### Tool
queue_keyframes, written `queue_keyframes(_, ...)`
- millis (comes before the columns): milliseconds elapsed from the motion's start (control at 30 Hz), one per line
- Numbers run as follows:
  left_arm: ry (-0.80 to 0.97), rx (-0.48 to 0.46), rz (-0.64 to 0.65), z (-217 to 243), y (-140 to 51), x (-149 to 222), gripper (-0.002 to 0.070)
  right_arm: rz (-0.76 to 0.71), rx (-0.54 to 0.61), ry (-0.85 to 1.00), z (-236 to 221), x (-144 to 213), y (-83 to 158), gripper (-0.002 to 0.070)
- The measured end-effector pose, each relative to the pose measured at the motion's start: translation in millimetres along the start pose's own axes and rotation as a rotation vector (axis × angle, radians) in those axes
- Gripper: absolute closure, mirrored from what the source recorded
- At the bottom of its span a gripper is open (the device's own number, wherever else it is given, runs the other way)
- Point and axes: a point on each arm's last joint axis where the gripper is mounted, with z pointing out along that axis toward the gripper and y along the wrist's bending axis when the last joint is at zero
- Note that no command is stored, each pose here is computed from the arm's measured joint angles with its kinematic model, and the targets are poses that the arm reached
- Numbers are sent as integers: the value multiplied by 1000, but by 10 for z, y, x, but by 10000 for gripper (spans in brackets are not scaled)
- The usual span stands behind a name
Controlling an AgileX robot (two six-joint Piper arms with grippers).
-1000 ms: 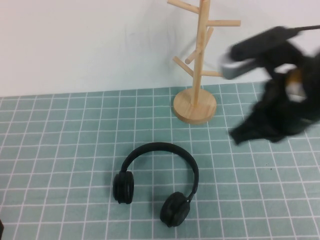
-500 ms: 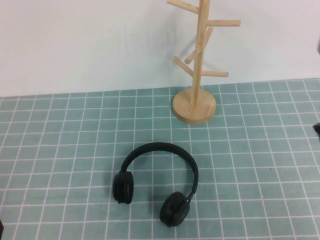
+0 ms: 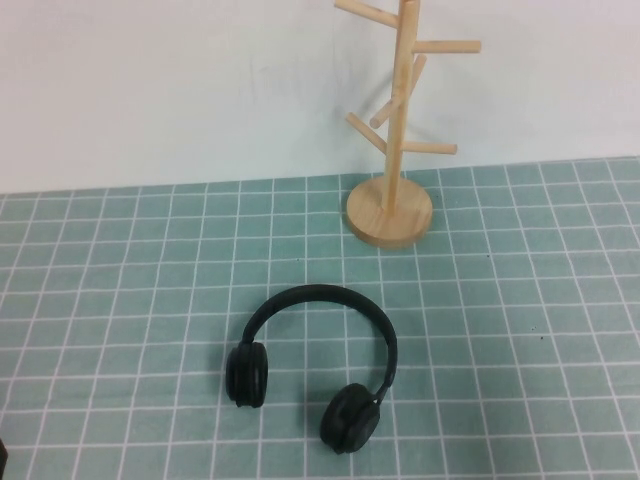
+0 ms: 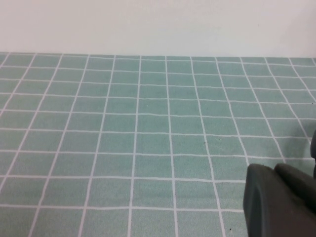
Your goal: Take out the headphones from the headphone stand
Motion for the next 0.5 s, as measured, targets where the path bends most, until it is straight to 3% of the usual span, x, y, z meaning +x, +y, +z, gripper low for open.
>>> queue_keyframes(200, 0, 0, 0, 0, 0, 0, 678, 35, 95, -122, -232, 553, -88, 682)
queue_keyframes(500, 0, 0, 0, 0, 0, 0, 678, 63, 95, -135, -282, 757, -94, 682)
